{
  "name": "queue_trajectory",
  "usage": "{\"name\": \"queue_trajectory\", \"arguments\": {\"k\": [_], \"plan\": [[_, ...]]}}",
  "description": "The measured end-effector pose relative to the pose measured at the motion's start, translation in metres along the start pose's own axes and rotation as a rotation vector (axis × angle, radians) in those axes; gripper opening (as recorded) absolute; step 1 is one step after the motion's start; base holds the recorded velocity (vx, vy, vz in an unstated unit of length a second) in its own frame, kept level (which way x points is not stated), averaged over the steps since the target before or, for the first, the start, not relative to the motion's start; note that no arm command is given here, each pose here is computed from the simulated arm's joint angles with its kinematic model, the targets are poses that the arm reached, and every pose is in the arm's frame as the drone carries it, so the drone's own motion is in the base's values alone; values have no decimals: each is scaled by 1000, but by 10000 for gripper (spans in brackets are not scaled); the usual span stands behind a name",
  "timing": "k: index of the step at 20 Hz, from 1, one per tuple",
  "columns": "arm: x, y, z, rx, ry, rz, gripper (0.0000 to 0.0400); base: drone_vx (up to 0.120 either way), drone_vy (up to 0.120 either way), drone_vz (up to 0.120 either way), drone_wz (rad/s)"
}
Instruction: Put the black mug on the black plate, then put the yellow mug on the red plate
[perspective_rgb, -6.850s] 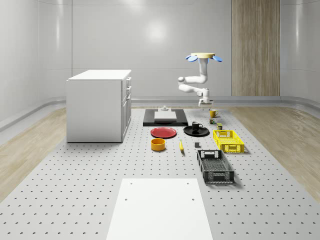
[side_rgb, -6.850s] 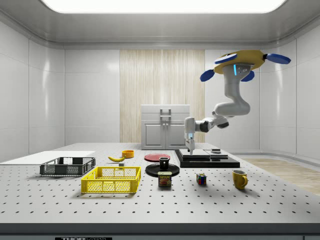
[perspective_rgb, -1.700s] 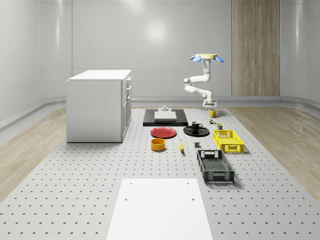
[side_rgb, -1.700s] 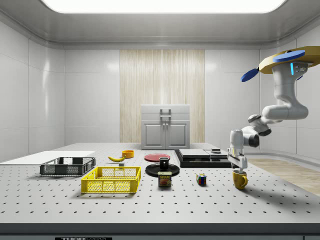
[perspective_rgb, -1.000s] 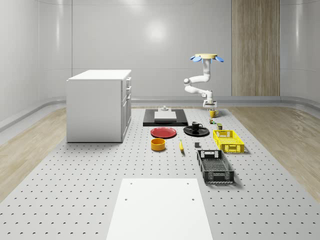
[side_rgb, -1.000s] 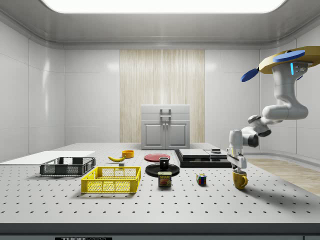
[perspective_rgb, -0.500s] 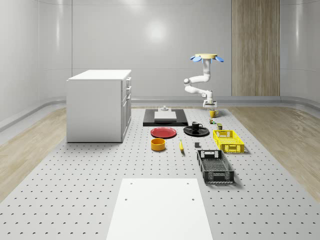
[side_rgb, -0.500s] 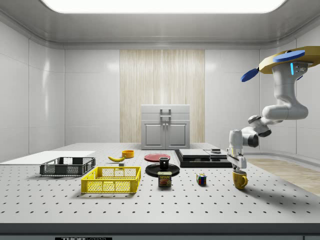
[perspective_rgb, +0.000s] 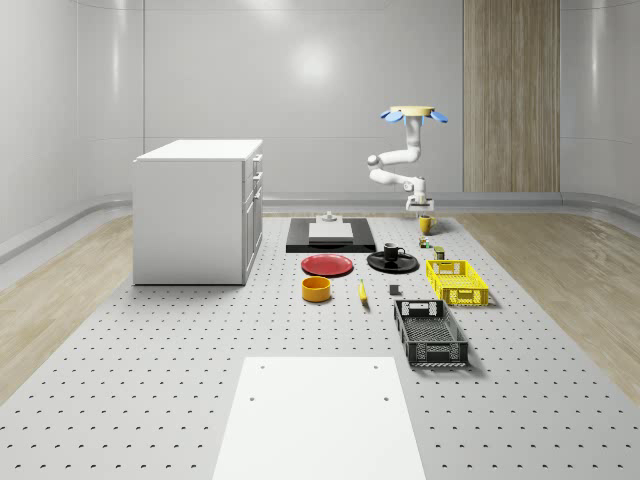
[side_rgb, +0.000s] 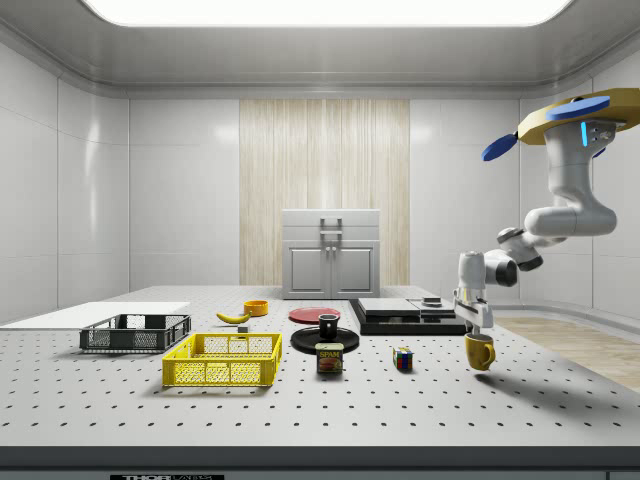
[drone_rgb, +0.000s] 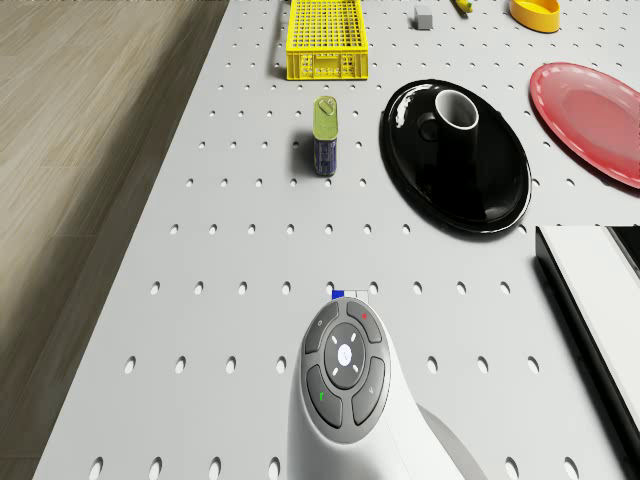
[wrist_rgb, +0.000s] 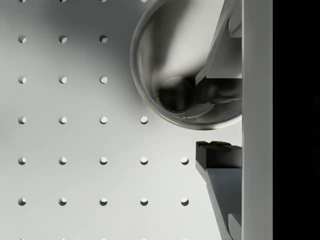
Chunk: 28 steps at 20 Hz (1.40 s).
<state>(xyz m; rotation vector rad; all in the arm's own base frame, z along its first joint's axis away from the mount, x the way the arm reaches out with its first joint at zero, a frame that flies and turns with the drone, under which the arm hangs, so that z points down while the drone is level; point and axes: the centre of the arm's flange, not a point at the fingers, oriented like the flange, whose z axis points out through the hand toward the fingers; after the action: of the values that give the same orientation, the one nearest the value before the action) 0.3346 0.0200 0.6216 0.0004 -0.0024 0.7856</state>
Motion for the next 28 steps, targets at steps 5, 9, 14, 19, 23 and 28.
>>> {"name": "queue_trajectory", "arguments": {"k": [5, 9, 14, 19, 23, 28], "plan": [[0, 0, -14, 0, 0, 0, 110, 72, -48, 120, 0], [0, 0, -19, 0, 0, 0, 110, 120, -120, 120, 0], [0, 0, -22, 0, 0, 0, 110, 120, -120, 120, 0], [0, 0, -22, 0, 0, 0, 110, 120, -120, 16, 0], [0, 0, -23, 0, 0, 0, 110, 120, -120, 40, 0], [0, 0, -23, 0, 0, 0, 110, 120, -120, 16, 0]]}}
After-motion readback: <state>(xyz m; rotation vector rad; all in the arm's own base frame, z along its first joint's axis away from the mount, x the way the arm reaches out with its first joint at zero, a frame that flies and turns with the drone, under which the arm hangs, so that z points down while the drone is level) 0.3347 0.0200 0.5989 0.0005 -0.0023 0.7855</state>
